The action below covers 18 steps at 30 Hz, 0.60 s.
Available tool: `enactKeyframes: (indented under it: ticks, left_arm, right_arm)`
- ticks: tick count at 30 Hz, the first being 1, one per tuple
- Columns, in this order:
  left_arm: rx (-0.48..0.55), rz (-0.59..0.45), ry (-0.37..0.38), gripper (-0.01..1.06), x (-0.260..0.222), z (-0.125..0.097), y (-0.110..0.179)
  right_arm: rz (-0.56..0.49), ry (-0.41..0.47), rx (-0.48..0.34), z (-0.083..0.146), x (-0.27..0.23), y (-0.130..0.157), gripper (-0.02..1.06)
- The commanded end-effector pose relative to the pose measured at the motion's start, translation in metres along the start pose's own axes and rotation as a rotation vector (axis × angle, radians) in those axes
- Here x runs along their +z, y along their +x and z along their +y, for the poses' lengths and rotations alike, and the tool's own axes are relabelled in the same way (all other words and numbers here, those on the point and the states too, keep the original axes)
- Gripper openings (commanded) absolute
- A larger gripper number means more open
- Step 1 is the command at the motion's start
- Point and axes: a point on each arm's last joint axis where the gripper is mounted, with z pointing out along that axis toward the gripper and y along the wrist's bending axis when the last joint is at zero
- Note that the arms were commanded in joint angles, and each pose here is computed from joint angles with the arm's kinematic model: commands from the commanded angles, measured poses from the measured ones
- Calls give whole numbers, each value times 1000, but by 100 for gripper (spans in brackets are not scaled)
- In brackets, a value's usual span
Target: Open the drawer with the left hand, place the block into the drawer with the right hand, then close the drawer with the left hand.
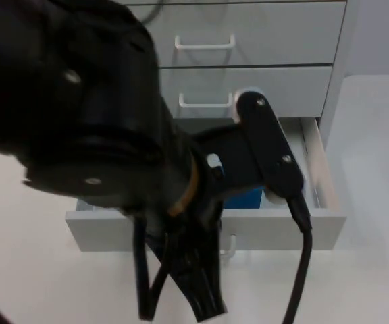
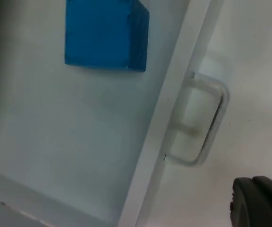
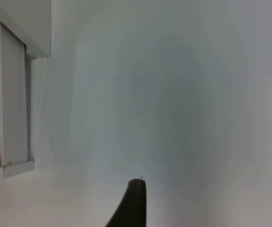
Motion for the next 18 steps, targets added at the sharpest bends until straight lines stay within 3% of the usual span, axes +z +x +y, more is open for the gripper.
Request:
enactKeyframes:
  ticks: [1, 10, 18]
  left_arm:
    - [19, 1, 0, 0, 8, -3, -5]
    - [106, 15, 4, 0, 34, -12, -5]
    - [160, 19, -72, 0, 51, -11, -5]
  right_arm:
    - [-7, 4, -7, -1, -2, 0, 81]
    - [-13, 6, 10, -1, -2, 0, 81]
    - [-14, 6, 10, -1, -2, 0, 81]
